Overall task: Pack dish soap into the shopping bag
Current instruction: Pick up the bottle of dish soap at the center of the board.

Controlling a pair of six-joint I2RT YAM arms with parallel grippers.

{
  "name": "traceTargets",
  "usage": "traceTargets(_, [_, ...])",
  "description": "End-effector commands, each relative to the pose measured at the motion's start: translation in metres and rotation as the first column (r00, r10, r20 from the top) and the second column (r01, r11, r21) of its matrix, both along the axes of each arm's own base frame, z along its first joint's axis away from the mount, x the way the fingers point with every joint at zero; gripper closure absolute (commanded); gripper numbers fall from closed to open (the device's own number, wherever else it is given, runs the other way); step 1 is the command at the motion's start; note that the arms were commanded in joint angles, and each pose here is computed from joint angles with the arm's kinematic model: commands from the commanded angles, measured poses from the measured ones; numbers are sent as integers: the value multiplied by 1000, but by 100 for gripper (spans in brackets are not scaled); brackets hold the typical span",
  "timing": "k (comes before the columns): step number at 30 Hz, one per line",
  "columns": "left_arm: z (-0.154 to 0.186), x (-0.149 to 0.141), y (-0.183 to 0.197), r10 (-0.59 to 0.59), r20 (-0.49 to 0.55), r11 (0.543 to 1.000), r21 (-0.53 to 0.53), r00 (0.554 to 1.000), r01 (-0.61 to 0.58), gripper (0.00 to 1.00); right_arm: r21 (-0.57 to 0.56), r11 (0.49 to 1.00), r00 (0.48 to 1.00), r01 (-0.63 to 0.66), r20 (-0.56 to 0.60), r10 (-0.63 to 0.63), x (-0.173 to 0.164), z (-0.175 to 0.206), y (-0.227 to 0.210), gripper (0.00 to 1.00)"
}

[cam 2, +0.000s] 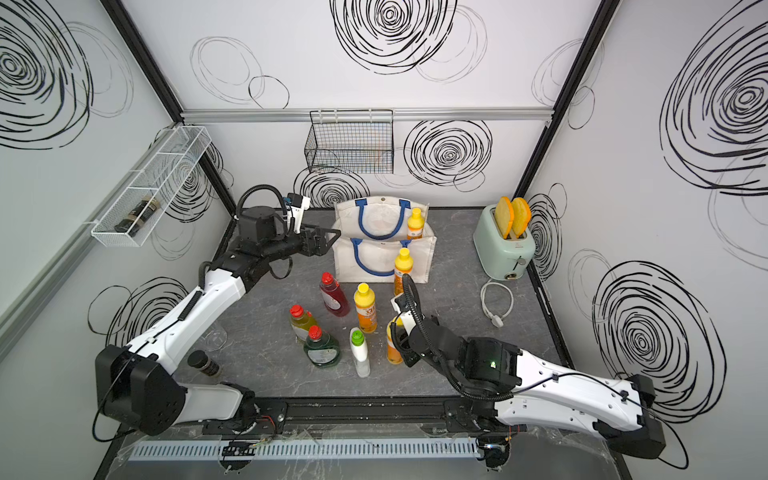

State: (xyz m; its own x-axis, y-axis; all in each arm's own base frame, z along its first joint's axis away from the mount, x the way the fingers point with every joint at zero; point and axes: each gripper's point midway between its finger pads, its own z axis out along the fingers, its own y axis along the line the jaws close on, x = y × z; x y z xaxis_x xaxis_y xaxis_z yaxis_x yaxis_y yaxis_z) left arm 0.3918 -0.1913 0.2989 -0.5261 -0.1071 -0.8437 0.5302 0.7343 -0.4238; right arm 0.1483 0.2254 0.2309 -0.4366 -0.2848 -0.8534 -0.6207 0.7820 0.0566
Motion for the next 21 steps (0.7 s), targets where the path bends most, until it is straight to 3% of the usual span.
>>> traceTargets(1, [10,0,-4,-14,46,1000,-20,999,15,4,1,1000,1000,16,6,-16,1,0,-1,69])
traceTargets(14, [12,0,-3,-13,51,1000,-17,999,14,4,-2,1000,998,24,53,-23,6,13,0,97])
traceTargets(21, [10,-1,-5,-20,47,1000,-19,999,21,4,19,999,993,39,107,-40,12,34,-1,100])
